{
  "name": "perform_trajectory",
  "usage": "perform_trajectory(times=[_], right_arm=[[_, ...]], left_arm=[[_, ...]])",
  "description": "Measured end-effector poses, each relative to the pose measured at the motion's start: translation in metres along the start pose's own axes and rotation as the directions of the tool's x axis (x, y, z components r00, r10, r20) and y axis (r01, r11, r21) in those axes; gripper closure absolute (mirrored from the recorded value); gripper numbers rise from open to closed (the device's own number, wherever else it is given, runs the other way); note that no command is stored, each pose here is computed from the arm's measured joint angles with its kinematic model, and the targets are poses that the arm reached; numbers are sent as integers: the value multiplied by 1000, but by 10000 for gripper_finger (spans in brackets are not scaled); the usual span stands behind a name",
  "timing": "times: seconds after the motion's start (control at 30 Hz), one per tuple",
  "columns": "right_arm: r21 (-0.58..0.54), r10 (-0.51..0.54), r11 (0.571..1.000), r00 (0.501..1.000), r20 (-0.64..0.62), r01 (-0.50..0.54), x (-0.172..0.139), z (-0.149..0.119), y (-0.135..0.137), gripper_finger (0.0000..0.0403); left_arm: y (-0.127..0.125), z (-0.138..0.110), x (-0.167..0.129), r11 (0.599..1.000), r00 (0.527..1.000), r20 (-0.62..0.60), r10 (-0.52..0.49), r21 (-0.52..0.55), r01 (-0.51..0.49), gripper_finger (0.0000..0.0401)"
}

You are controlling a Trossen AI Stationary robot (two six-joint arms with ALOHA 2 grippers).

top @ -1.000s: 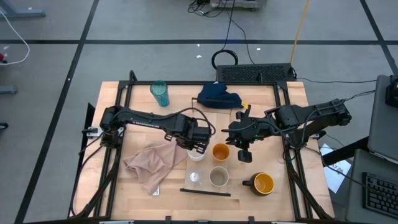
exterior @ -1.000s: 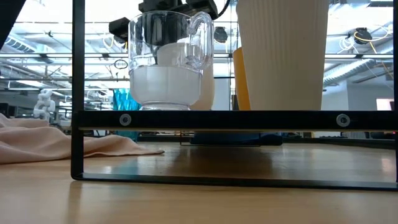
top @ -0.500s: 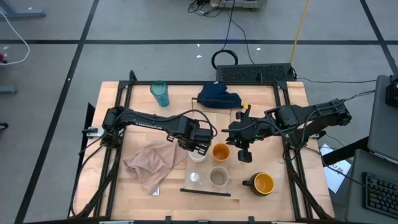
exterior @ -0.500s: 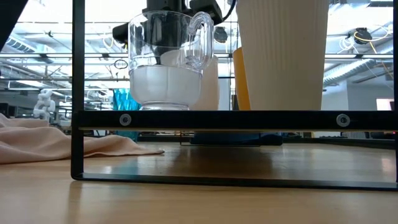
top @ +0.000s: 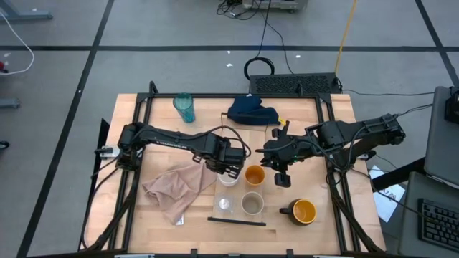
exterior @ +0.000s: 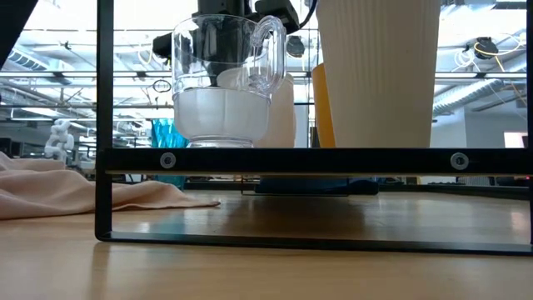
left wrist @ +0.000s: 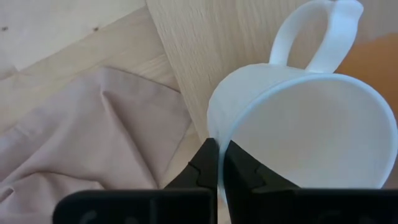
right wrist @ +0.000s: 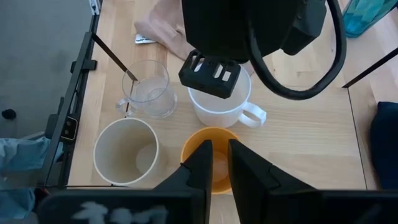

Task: Stack small to large cups/mugs on shelf
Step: Put the white cup on the shelf aligned with the transparent cup

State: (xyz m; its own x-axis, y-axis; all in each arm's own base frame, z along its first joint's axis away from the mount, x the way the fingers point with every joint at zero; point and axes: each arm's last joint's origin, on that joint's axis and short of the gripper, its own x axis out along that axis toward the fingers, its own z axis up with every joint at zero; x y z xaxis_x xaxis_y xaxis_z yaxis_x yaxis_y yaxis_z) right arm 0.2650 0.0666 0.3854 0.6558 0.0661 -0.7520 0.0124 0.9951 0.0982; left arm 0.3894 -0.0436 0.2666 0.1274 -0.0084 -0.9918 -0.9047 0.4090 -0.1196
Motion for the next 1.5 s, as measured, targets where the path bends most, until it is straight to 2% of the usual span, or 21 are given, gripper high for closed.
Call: perform_trajectory(times=[0.43,1.0,1.2,1.5], right_arm=[[3,-1,1000,1000,-3,1,0,0,0,361],[7,-1,1000,1000,-4,1,0,0,0,361],[6,-1,1000,1000,-4,1,0,0,0,361],[7,-1,1000,1000,-4,1,0,0,0,361]], left_arm=[[-5,2,0,999,998,22,-53,11,53,396],[-4,1,-1,999,999,18,-42,22,42,385],[-4,1,-1,999,999,16,-40,29,39,395],[-3,1,-1,999,999,14,-34,19,33,373]])
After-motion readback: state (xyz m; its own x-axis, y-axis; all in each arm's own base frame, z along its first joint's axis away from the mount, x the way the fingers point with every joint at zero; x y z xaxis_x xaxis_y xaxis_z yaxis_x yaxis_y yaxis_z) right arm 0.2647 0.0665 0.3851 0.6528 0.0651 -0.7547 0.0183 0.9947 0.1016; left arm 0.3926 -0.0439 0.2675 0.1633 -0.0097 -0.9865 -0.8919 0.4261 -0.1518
